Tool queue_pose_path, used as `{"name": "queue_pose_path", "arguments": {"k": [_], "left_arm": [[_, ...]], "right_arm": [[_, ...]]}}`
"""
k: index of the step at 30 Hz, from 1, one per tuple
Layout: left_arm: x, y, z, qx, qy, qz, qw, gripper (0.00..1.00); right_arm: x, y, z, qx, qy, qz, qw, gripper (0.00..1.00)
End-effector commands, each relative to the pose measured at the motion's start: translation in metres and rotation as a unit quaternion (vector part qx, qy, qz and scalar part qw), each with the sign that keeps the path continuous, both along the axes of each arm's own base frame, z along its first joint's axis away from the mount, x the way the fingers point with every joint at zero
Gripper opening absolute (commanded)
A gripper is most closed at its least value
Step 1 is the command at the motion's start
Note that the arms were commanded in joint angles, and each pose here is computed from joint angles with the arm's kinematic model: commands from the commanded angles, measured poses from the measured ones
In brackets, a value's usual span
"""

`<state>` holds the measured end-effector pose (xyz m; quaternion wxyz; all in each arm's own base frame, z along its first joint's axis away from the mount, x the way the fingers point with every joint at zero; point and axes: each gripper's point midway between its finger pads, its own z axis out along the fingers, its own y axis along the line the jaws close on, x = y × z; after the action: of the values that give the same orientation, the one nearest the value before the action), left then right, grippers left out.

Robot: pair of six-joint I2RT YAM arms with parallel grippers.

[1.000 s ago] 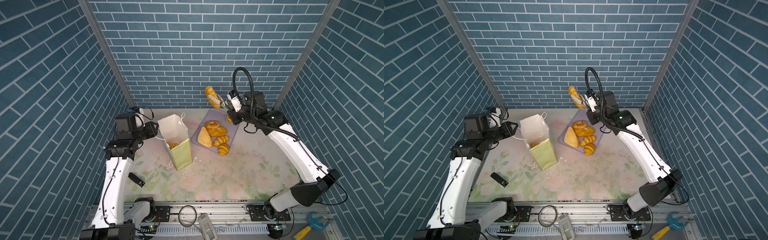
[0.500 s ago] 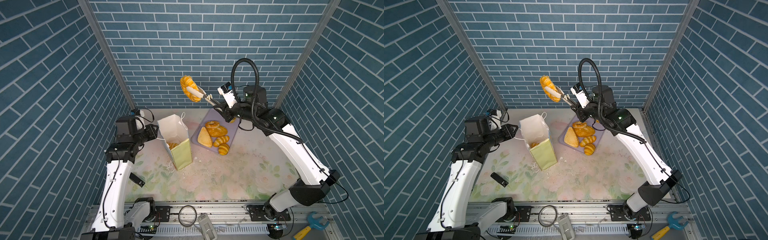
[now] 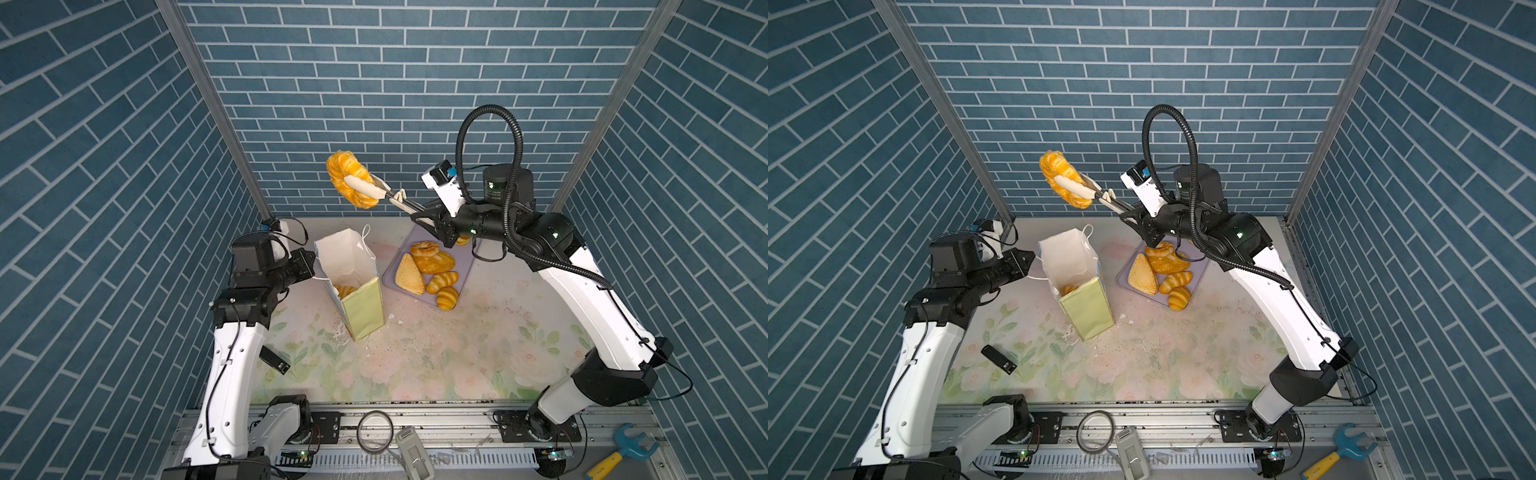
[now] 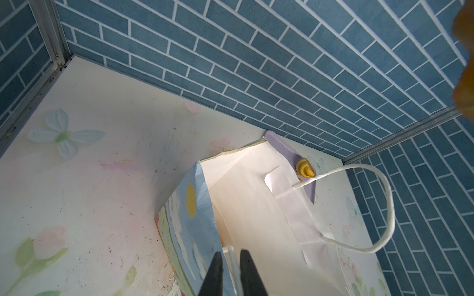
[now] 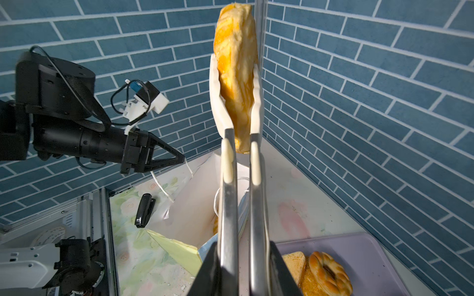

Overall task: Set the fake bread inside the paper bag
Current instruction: 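Lift the ring donut with the tongs and carry it over the paper bag, then open the tongs to drop the ring donut into the paper bag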

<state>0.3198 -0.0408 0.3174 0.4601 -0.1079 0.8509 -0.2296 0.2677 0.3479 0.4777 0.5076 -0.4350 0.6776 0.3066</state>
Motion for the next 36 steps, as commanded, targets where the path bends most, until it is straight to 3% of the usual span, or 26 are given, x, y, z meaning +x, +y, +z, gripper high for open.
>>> {"name": "queue_pose_path", "arguments": {"k": [1, 14, 24, 29, 36], "left_arm": [[0.0, 0.0, 0.001, -0.006, -0.009, 0.002, 1.0, 0.12], [-0.001, -0.001, -0.003, -0.017, -0.01, 0.007, 1.0, 0.07], [-0.005, -0.001, -0.002, -0.013, -0.01, 0.007, 1.0, 0.05], [-0.007, -0.001, -0.001, -0.012, -0.01, 0.005, 1.0, 0.05], [-0.009, 0.0, 0.003, -0.003, -0.011, 0.003, 1.0, 0.05]], "right_arm": [[-0.019, 0.01, 0.019, 0.028, -0.001, 0.038, 0.999, 0.18], [-0.044, 0.031, -0.025, 0.018, 0.081, 0.077, 0.994, 0.18], [-0.045, 0.027, -0.072, -0.018, 0.133, 0.06, 0.989, 0.19], [-0.044, 0.025, -0.092, -0.043, 0.15, 0.052, 0.986, 0.28], [-0.041, 0.02, -0.089, -0.061, 0.132, 0.037, 0.989, 0.5]]}}
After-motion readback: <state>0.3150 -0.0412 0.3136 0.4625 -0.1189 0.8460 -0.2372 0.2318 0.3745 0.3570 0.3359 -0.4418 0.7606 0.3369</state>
